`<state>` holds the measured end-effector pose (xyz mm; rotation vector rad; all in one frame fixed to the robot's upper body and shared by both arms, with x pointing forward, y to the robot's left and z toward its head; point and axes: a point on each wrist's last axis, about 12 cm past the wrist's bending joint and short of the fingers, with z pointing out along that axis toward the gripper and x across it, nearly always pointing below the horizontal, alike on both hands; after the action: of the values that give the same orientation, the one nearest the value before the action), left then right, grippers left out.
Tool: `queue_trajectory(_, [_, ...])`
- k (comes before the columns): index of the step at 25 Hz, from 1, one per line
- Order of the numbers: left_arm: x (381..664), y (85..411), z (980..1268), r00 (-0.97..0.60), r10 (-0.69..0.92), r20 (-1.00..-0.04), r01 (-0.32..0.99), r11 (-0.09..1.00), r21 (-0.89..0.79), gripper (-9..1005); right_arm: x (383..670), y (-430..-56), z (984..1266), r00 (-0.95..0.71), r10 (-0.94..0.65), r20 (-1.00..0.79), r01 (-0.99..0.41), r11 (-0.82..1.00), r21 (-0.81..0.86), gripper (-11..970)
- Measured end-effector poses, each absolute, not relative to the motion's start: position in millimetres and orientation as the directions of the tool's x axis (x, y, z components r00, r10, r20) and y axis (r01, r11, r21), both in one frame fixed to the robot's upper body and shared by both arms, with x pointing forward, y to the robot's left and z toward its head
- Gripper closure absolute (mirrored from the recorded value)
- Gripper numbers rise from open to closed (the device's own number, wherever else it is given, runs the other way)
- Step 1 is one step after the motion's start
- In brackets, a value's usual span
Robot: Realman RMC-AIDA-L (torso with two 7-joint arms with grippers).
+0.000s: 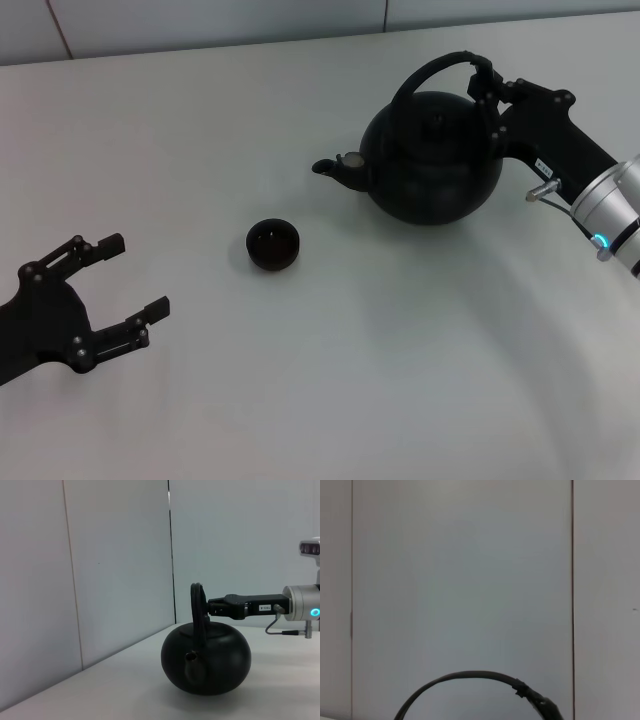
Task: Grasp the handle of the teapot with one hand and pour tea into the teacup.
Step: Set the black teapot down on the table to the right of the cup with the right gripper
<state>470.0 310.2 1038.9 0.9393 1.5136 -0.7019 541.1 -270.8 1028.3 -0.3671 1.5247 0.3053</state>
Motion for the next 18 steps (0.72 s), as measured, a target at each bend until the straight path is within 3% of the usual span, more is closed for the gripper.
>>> queue_trajectory(18, [470.3,310.0,1039.0,-0.015,0.173,-0.985,0.864,0.498,0.075,132,539.1,-269.8,1021.0,-0.019,-0.037,-0.999,-0.396,0.918,-0.026,869])
